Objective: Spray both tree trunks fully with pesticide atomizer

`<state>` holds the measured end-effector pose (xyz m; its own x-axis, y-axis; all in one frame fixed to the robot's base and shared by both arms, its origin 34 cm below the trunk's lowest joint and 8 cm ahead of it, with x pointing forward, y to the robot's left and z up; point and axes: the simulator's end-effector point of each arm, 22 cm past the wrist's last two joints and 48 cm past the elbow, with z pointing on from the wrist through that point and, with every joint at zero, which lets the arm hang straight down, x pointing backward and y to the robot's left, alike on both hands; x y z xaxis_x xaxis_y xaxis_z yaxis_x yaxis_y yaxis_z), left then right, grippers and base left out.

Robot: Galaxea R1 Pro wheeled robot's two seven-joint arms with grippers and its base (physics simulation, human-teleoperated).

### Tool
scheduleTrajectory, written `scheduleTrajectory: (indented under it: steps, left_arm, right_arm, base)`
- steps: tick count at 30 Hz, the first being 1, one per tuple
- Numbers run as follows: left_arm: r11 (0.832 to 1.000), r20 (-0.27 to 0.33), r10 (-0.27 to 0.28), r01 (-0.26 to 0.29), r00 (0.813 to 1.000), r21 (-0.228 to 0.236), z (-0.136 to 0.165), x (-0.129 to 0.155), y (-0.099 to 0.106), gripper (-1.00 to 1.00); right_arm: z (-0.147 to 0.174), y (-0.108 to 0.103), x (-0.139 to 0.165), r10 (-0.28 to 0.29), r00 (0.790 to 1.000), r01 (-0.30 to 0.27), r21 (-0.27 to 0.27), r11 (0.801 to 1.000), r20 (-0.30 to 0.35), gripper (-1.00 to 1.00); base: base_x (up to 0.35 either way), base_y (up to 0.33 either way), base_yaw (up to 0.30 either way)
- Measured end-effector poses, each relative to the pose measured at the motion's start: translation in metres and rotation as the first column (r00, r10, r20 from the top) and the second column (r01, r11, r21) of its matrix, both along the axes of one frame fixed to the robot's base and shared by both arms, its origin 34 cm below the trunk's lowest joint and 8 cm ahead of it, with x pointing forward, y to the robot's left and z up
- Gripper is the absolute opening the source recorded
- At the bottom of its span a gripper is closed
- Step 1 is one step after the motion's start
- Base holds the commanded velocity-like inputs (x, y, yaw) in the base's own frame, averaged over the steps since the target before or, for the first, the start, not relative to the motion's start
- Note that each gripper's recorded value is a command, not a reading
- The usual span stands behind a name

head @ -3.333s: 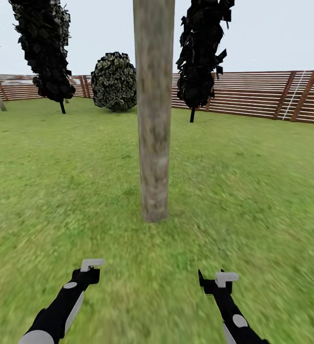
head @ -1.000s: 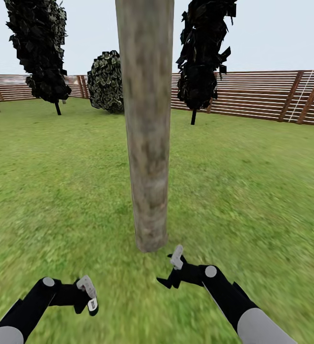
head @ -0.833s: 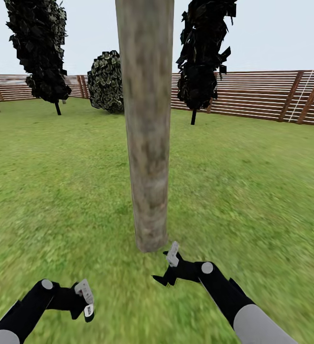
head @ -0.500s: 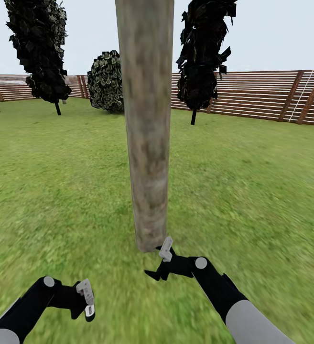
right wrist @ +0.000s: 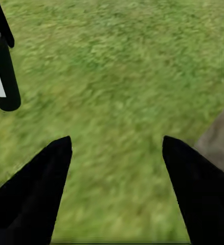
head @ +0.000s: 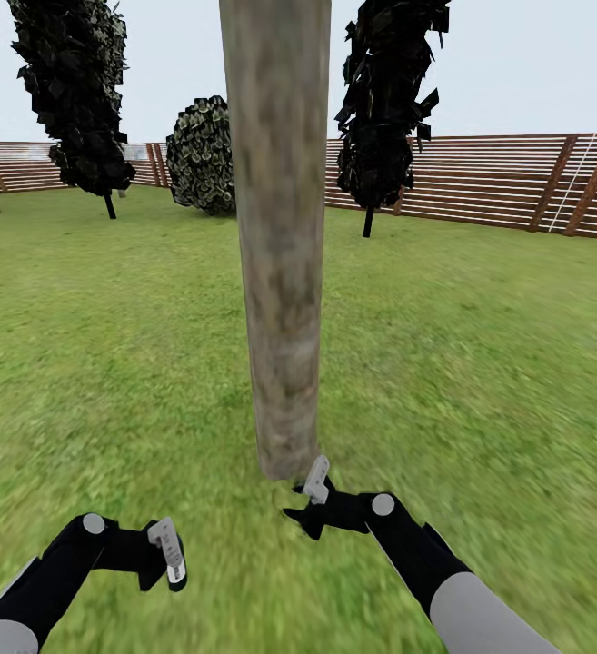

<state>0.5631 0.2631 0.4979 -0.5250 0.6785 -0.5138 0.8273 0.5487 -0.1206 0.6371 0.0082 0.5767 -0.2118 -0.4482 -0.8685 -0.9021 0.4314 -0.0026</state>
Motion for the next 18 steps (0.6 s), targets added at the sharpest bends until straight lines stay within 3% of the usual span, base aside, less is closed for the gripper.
scheduleTrajectory:
  steps: [11,15,17,18]
  left_arm:
    - [1.0,0.002,-0.01,0.01,1.0,-0.004,0.001,0.0,-0.004,-1.0]
    - [0.999,0.011,-0.03,0.03,0.999,-0.015,0.001,0.0,-0.013,-1.0]
    - [0.998,0.01,-0.069,0.069,0.998,-0.013,-0.001,-0.003,-0.024,-1.0]
    - [0.991,0.001,-0.132,0.132,0.991,-0.003,-0.004,-0.01,-0.038,-1.0]
  right_arm:
    - [-0.012,-0.004,-0.007,0.012,1.0,-0.012,-0.029,1.0,-0.018,-1.0]
    - [-0.026,-0.009,-0.014,0.072,0.997,-0.071,-0.125,0.99,0.008,-1.0]
    - [-0.031,-0.012,-0.016,0.096,0.995,-0.092,-0.163,0.982,0.016,-1.0]
    - [-0.033,-0.013,-0.017,0.106,0.994,-0.101,-0.178,0.979,0.019,-1.0]
  base:
    - [0.0,0.0,0.0]
    - [0.0,0.0,0.0]
    - [0.0,0.0,0.0]
    - [0.0,0.0,0.0]
